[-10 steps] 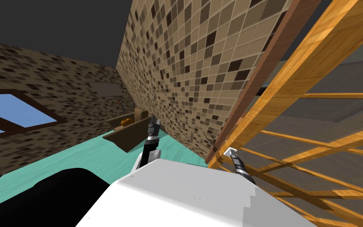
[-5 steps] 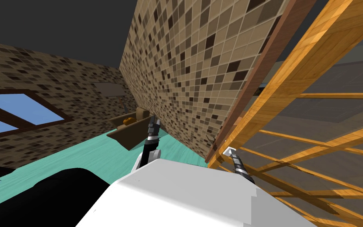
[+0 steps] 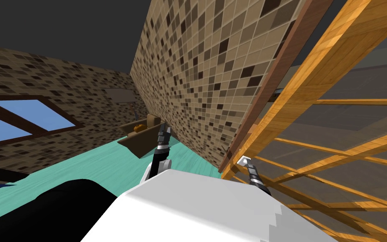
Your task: Pull the door open
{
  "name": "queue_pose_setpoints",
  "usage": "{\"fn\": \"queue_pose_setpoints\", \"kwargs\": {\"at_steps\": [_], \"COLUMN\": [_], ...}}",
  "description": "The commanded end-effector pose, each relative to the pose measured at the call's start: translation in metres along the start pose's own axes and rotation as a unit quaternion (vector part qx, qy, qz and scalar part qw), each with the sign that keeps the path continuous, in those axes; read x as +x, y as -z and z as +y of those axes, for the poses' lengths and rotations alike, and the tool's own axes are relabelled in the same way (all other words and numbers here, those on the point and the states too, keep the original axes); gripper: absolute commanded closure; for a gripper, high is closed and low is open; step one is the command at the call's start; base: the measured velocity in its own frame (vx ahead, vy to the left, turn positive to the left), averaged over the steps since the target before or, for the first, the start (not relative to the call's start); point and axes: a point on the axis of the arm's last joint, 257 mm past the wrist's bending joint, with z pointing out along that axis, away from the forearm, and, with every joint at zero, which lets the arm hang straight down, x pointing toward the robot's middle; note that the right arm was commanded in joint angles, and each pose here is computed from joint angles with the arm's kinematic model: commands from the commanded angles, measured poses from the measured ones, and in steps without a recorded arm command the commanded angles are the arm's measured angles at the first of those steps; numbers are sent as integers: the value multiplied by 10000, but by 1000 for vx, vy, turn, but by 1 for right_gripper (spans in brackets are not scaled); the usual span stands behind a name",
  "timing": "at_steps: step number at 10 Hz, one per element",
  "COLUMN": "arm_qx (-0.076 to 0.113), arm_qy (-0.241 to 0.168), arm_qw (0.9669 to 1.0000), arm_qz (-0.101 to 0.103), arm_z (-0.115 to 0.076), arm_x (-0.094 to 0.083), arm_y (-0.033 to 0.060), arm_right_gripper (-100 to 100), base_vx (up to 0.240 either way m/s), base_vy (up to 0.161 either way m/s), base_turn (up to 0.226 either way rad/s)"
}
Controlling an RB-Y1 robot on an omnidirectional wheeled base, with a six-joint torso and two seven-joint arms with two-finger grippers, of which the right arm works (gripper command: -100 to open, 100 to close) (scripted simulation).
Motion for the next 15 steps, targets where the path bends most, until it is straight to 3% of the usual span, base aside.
{"fn": "queue_pose_setpoints", "kwargs": {"at_steps": [1, 3, 8, 9, 10, 12, 13, 14, 15], "arm_qx": [14, 16, 19, 20, 20, 21, 20, 21, 21], "arm_qy": [-199, -448, -1192, -1423, -1441, -1848, -1935, -2145, -2181], "arm_qw": [9998, 9990, 9929, 9898, 9896, 9827, 9811, 9767, 9759], "arm_qz": [15, 3, -34, -46, -46, -70, -70, -82, -82], "arm_z": [2, 8, 25, 31, 31, 41, 41, 46, 46], "arm_x": [41, 48, 70, 78, 78, 94, 94, 102, 102], "arm_y": [9, -1, -31, -41, -41, -60, -60, -70, -70], "arm_right_gripper": [100, 100, 100, 100, 100, 100, 100, 100, 100], "base_vx": [-37, -35, -44, -36, -31, -53, -48, -47, -36], "base_vy": [-11, -14, -15, -12, -14, -15, -15, -15, -11], "base_turn": [26, 28, 35, 51, 22, 54, 26, 42, 16]}}
